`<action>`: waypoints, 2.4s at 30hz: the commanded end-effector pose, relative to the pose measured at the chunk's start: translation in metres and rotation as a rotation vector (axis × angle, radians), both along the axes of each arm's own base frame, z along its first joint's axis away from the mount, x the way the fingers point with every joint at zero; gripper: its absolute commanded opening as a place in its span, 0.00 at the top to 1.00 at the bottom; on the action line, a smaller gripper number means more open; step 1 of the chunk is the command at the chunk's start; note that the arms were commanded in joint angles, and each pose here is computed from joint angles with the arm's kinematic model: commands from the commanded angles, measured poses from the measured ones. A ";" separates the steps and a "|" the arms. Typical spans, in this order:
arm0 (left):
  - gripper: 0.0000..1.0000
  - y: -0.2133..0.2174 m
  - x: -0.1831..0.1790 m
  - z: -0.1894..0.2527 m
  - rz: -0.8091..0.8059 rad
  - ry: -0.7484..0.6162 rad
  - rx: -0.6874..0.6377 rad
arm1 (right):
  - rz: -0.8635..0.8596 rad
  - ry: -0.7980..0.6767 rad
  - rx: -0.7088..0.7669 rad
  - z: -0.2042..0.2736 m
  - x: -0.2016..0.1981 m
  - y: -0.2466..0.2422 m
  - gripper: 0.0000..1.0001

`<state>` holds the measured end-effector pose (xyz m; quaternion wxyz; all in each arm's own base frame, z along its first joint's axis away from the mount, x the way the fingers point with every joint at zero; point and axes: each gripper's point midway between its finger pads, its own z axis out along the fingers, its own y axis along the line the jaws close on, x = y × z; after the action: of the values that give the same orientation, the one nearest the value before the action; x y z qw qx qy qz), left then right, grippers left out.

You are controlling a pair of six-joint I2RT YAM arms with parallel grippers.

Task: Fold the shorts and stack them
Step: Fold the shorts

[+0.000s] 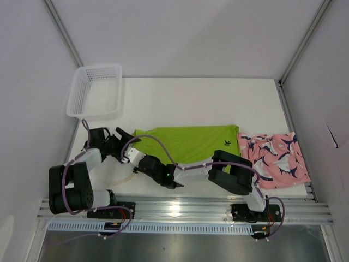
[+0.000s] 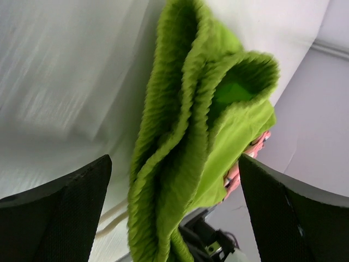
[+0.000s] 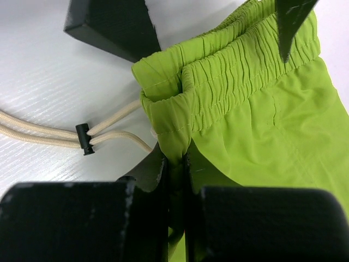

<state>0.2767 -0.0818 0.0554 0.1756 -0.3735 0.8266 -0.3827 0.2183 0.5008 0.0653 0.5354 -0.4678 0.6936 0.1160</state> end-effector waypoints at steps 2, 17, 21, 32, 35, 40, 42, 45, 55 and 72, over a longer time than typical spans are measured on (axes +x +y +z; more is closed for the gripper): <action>0.02 0.001 0.021 0.007 0.063 -0.102 0.000 | 0.007 -0.009 0.142 0.045 -0.002 0.010 1.00; 0.37 -0.008 0.040 0.002 0.058 -0.146 -0.028 | 0.038 0.005 0.150 0.047 -0.008 0.017 1.00; 0.37 -0.012 0.039 -0.004 0.039 -0.131 -0.030 | 0.048 0.009 0.142 0.045 -0.009 0.019 0.99; 1.00 -0.001 0.051 0.003 0.017 -0.148 0.073 | 0.086 0.043 0.151 0.049 -0.022 0.012 0.40; 1.00 0.004 0.054 0.004 0.020 -0.135 0.110 | 0.109 0.101 0.204 0.068 -0.027 0.007 0.37; 1.00 0.015 0.059 0.004 0.009 -0.115 0.192 | 0.089 0.263 0.337 0.091 -0.026 -0.017 0.50; 1.00 0.021 0.057 0.002 0.012 -0.096 0.235 | 0.040 0.326 0.405 0.104 -0.005 -0.036 0.72; 1.00 0.027 0.054 0.001 0.015 -0.080 0.281 | -0.071 0.463 0.489 0.102 0.024 -0.070 0.99; 1.00 0.031 0.063 0.053 0.003 -0.135 0.421 | -0.208 0.984 0.450 0.029 0.040 -0.107 1.00; 1.00 0.015 0.084 0.084 -0.097 -0.169 0.551 | 0.035 1.851 0.307 -0.005 -0.010 -0.097 1.00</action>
<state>0.3496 -0.0601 0.1166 0.2934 -0.2735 0.8946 -0.1968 0.2230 0.4100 0.0553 -0.0640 -0.1506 0.8439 0.5110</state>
